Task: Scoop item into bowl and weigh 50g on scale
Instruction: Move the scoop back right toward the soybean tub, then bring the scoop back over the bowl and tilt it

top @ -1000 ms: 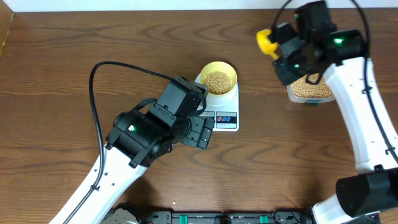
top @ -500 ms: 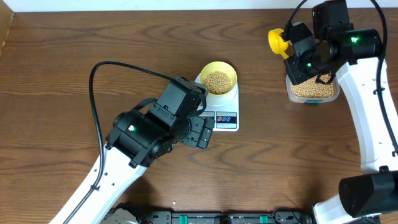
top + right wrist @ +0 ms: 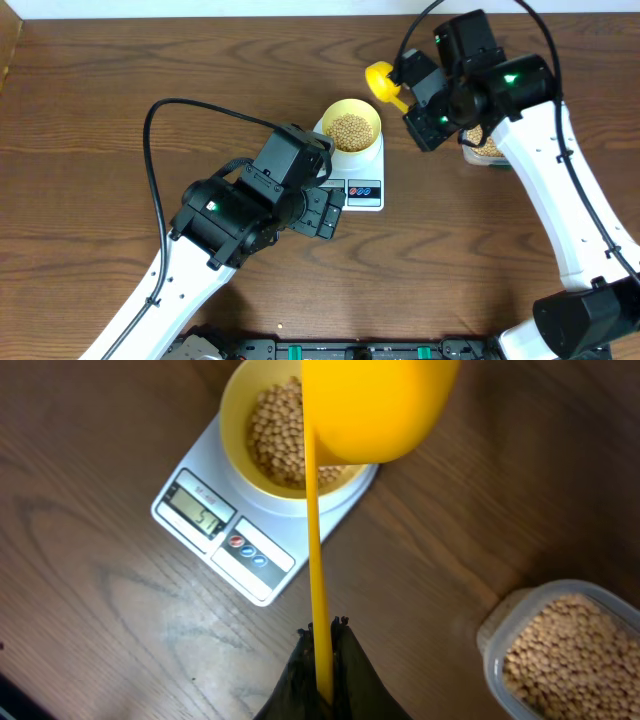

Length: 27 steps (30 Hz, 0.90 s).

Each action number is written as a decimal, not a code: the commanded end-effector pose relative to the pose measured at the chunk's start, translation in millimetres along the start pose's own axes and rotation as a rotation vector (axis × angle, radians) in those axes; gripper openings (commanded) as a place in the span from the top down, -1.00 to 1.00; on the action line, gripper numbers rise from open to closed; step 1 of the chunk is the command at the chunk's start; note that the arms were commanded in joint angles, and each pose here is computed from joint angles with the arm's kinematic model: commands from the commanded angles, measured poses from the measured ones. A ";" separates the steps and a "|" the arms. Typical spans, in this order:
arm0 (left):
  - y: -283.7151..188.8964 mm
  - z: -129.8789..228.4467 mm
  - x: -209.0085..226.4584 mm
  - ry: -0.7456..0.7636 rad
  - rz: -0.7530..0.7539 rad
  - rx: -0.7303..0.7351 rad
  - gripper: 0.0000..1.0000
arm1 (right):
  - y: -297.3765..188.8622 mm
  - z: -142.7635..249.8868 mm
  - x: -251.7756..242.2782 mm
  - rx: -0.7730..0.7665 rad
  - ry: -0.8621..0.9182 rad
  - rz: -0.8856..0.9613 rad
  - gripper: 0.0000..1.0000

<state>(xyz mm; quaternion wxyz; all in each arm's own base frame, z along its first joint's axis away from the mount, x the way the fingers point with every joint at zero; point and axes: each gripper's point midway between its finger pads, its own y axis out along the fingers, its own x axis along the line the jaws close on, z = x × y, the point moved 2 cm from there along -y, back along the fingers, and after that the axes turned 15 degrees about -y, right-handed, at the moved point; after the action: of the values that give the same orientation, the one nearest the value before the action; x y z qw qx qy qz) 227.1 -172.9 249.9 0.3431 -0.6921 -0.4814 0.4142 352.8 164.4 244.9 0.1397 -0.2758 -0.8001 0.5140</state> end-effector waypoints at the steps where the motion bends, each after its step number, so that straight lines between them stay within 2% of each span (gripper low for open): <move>1: -12.0 -7.4 -3.0 0.018 0.019 -0.037 -0.83 | 13.1 -2.8 5.9 0.017 -0.016 -0.031 0.97; 13: -12.0 -7.4 -3.0 0.017 0.019 -0.037 -0.83 | 60.0 2.1 14.6 0.118 -0.026 -0.102 0.98; 27: -12.0 -7.4 -3.0 0.017 0.019 -0.037 -0.83 | 80.6 4.9 18.2 0.185 -0.051 -0.079 0.97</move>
<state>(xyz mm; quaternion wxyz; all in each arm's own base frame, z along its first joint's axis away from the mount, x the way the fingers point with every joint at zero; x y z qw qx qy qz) 227.1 -172.9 249.9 0.3431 -0.6921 -0.4814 0.4142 358.2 192.5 181.6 0.1609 -0.2239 -0.7700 0.5754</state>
